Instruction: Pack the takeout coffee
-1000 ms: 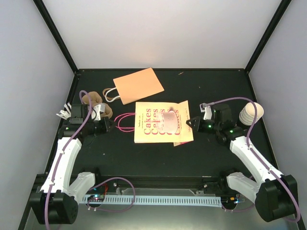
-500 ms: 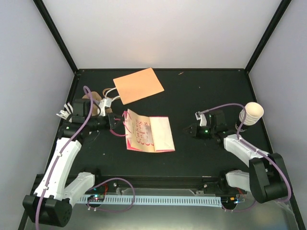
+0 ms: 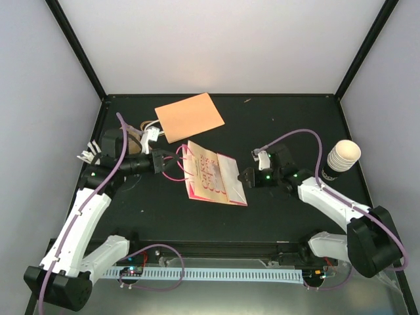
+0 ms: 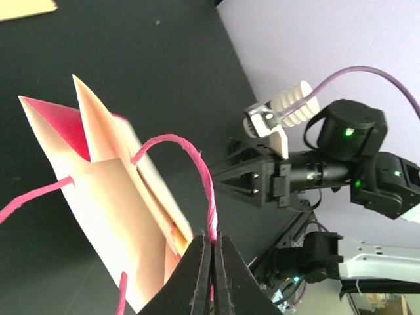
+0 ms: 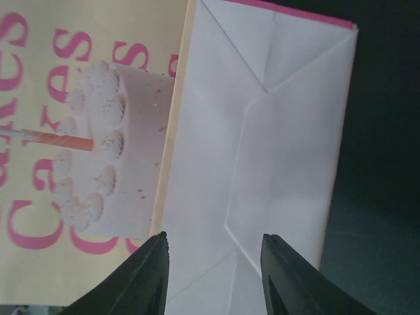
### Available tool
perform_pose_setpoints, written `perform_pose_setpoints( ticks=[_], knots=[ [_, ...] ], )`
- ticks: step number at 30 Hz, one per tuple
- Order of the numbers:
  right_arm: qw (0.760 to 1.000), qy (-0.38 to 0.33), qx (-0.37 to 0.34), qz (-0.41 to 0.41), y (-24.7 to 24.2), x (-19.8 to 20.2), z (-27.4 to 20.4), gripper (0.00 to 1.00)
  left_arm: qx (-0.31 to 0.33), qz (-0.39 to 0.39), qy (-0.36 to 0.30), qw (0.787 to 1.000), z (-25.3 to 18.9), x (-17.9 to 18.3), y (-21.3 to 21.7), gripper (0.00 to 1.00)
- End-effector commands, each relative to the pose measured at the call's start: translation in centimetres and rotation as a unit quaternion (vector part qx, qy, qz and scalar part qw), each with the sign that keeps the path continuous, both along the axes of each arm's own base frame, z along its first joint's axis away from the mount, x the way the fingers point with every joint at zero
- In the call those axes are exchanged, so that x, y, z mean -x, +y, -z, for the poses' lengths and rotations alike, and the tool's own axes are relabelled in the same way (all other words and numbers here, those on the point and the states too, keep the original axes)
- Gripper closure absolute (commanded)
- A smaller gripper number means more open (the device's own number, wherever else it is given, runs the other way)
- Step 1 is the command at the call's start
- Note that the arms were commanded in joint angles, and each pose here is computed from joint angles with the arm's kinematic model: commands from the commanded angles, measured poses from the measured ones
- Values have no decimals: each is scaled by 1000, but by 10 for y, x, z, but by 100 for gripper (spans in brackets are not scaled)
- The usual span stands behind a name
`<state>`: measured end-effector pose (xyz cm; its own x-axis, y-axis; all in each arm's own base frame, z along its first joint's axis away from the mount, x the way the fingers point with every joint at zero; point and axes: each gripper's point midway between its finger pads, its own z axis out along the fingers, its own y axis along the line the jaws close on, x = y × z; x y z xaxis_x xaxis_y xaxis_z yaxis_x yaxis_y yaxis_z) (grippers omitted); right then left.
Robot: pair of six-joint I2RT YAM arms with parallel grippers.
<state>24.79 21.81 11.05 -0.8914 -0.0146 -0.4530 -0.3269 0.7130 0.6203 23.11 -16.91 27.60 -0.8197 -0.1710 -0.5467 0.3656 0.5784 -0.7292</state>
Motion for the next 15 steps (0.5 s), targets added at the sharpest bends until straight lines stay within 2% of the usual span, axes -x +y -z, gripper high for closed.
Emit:
perform_pose_setpoints(
  ticks=[1, 8, 15],
  knots=[
    [998, -33, 57, 7, 1, -4, -12, 57, 40, 26, -60, 997, -52, 3, -14, 98],
    [993, -53, 100, 8, 8, -1, -23, 49, 43, 36, -57, 997, -50, 4, -22, 99],
    [988, -68, 139, 8, 21, 4, -27, 47, 48, 45, -58, 996, -52, 6, -27, 98]
  ],
)
